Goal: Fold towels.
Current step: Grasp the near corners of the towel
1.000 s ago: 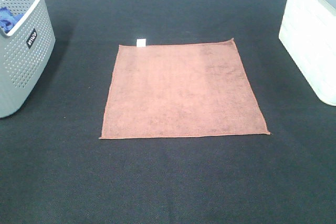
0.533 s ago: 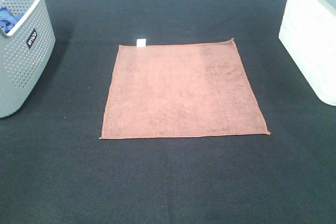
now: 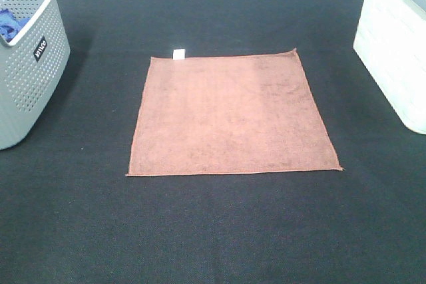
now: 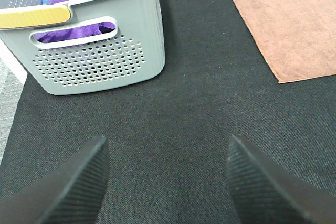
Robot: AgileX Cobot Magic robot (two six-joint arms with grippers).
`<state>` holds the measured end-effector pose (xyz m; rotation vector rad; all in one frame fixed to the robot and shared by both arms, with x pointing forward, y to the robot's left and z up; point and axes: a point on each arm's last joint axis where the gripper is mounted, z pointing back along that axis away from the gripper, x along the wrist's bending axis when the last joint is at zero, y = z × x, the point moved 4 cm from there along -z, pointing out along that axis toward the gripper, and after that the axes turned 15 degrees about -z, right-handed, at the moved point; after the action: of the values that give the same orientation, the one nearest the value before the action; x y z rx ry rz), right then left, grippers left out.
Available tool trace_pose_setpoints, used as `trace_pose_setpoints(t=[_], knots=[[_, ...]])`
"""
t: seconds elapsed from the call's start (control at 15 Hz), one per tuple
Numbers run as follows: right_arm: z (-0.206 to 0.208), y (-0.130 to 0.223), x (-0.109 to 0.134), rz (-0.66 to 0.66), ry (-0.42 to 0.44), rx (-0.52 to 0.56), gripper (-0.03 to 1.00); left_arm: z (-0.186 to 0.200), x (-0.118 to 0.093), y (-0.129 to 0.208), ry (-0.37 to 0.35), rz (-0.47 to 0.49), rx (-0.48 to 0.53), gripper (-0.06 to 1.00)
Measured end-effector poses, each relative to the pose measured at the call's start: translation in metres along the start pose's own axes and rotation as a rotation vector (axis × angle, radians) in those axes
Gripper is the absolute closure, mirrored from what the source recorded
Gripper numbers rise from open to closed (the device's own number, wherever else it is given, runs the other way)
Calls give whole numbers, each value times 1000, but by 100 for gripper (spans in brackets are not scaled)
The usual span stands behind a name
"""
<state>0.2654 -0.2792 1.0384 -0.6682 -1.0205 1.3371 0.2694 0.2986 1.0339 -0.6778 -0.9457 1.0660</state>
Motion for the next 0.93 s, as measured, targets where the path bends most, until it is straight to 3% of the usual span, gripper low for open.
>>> trace_pose_setpoints(t=[0.13,0.27,0.47,0.73,0.93], knots=[[-3,-1,-3,-30,24,20,13,3,1,-7,-7,5,-45,32],[-13,-5,-5,-56,42,84,14,5,3,-23,-16,35,-169,32],[-42,-20,-7,-89,71,199,16,-21,-4,-36,80,162,-212,32],[-81,-42,-2,-176,38,251,21,-61,-2,-52,142,279,-133,32],[-119,-57,2,-272,22,362,23,-104,-10,-51,242,423,46,32]])
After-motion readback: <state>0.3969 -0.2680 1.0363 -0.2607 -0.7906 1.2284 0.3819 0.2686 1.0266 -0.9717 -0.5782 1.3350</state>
